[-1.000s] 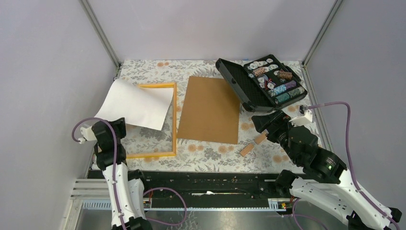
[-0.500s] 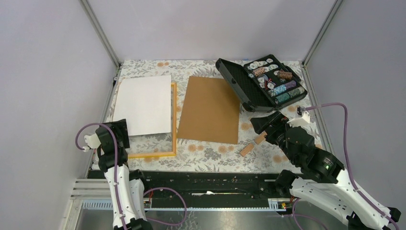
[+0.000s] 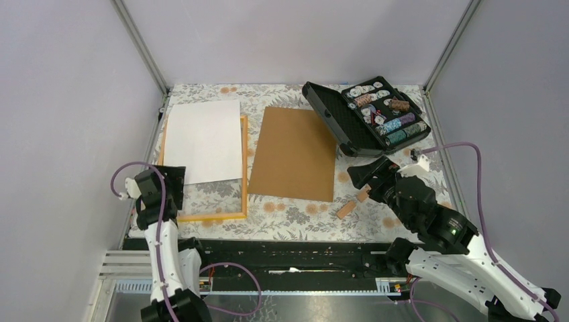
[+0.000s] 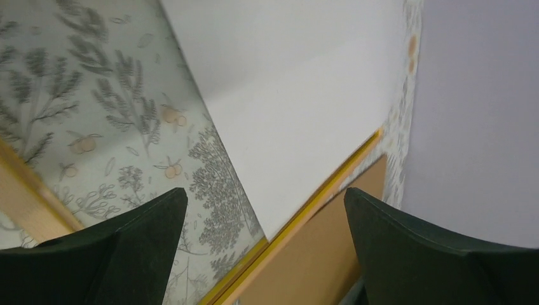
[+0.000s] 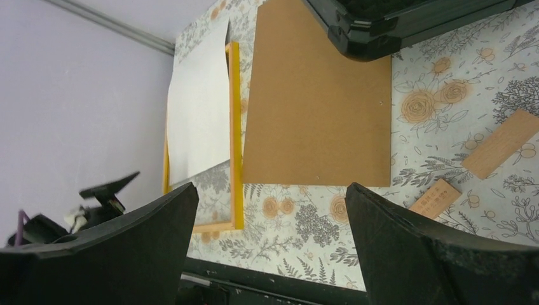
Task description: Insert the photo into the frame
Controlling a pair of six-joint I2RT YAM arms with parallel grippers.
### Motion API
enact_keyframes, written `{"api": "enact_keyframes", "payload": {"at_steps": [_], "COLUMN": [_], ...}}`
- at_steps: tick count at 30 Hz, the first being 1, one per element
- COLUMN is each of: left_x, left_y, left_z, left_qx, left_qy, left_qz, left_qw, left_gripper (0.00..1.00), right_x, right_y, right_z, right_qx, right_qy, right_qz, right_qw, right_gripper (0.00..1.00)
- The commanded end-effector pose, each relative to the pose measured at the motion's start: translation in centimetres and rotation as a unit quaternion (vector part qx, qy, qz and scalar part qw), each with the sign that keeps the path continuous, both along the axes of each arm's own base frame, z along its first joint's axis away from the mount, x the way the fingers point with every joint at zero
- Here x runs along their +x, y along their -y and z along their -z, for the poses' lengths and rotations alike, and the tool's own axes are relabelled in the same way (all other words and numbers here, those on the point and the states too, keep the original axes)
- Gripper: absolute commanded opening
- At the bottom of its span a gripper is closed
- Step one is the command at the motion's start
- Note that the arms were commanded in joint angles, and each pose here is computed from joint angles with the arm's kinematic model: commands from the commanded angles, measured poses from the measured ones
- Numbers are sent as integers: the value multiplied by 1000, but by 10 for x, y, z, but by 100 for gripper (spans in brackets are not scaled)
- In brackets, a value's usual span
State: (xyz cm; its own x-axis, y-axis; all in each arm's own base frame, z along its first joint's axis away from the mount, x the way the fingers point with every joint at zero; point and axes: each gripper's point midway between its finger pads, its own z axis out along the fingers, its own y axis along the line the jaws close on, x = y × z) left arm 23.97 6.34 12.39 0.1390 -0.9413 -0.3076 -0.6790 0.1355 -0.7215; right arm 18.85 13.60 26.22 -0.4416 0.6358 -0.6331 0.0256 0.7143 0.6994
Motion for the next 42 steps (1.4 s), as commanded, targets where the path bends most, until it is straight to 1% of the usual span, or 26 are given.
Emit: {"api": "enact_keyframes", "payload": {"at_steps": [1,2,5,6,8,10,12,14,17,19,21,24,27,28,29,30,31,32,33,35,36,40,42], "left_x": [42,48,61,63,67,70,75,81,87,84,80,69,57,55,51,48,46,45,44,36,33,19,10], "left_y": [28,38,69,81,101,112,116,121,131,140,145,154,167,174,185,190,190,186,177,169,162,128,116], "left_z": [-46,-47,-45,-45,-45,-42,-42,-50,-83,-105,-121,-140,-154,-160,-163,-167,-170,-174,-180,-186,-186,-185,-191], "left_qx": [74,70,62,73,115,153,172,179,204,220,237,263,298,318,333,351,372,396,419,445,454,467,468], "left_qy": [98,111,114,107,85,49,23,23,65,92,115,146,162,165,171,174,170,160,147,138,133,107,114], "left_qz": [187,225,324,356,411,442,459,469,473,483,487,502,516,517,528,530,524,509,482,449,429,340,304], "left_qw": [975,966,937,925,900,882,871,865,854,842,833,811,787,777,762,752,747,748,755,763,770,809,822], "left_gripper": [99,99,99,99,99,99,99,99,99,99,99,99,99,99,99,99,99,99,99,99,99,99,99], "right_x": [-1,-1,0,1,6,13,24,33,42,51,66,94,124,137,147,159,170,181,191,209,217,245,260], "right_y": [-32,-44,-76,-86,-101,-117,-132,-150,-188,-207,-225,-248,-271,-282,-288,-296,-302,-307,-312,-322,-328,-351,-359], "right_z": [3,5,16,20,27,29,32,35,46,54,56,59,58,61,55,66,68,73,74,84,87,95,105], "right_qx": [-45,-65,-126,-136,-156,-154,-142,-126,-95,-80,-66,-53,-32,-29,-21,-26,-26,-31,-34,-42,-43,-33,-27], "right_qy": [24,31,29,18,6,5,9,11,-2,-13,-10,-1,10,11,16,9,8,6,6,3,3,8,7], "right_qz": [-96,-129,-222,-242,-270,-283,-281,-289,-321,-329,-324,-298,-267,-255,-244,-231,-216,-202,-190,-172,-166,-148,-139], "right_qw": [994,989,966,961,950,947,949,949,942,941,944,953,963,967,969,973,976,979,981,984,985,988,990], "right_gripper": [97,99,100,100,100,100,100,100,100,100,100,100,100,100,100,100,100,100,100,100,100,99,96]}}
